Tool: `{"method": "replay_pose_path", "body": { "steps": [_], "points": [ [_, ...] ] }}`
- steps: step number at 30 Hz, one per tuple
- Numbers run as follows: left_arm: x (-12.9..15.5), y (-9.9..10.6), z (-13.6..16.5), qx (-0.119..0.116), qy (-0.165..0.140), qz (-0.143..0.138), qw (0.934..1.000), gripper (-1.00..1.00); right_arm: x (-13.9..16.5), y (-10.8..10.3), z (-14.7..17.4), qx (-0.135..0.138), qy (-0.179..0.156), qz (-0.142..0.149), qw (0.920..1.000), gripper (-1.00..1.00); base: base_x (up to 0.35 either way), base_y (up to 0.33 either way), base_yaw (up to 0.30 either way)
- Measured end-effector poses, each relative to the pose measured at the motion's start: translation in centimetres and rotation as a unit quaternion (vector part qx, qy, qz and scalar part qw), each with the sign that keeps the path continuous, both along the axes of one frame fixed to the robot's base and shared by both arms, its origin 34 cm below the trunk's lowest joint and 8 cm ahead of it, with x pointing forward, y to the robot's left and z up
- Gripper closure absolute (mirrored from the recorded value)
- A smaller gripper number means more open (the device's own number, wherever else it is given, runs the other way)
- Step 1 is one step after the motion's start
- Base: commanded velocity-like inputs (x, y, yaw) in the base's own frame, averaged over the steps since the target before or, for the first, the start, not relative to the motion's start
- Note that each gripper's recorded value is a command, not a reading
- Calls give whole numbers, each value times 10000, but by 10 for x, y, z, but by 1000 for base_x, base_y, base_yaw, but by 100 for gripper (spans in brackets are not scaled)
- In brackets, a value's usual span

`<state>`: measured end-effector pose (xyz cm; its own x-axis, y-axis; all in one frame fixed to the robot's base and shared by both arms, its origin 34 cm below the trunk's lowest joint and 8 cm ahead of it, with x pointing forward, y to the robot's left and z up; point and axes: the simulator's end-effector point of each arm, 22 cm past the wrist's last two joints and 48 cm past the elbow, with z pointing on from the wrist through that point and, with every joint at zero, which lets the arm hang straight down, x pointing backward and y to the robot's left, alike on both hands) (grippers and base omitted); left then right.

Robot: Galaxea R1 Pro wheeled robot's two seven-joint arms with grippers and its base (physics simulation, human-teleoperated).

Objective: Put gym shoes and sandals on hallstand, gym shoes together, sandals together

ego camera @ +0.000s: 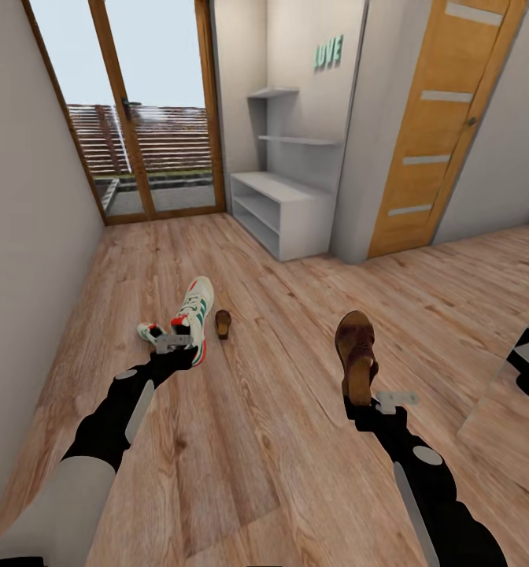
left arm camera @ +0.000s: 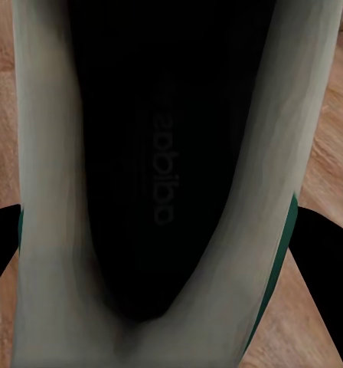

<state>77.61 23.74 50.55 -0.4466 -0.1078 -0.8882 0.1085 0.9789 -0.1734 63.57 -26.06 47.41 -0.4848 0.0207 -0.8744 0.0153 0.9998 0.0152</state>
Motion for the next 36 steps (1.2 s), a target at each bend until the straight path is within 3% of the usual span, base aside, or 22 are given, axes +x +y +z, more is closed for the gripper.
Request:
{"method": "replay_pose_path", "body": {
  "steps": [28, 36],
  "points": [
    [-1, -3, 31, -16, -215, -14, 9998, 100, 1, 0, 25, 1, -224, 0, 9997, 100, 1, 0, 0],
    [-1, -3, 40, -15, -283, -18, 9996, 100, 1, 0, 32, 4, -289, 0, 9996, 100, 130, -18, 0]
  ]
}}
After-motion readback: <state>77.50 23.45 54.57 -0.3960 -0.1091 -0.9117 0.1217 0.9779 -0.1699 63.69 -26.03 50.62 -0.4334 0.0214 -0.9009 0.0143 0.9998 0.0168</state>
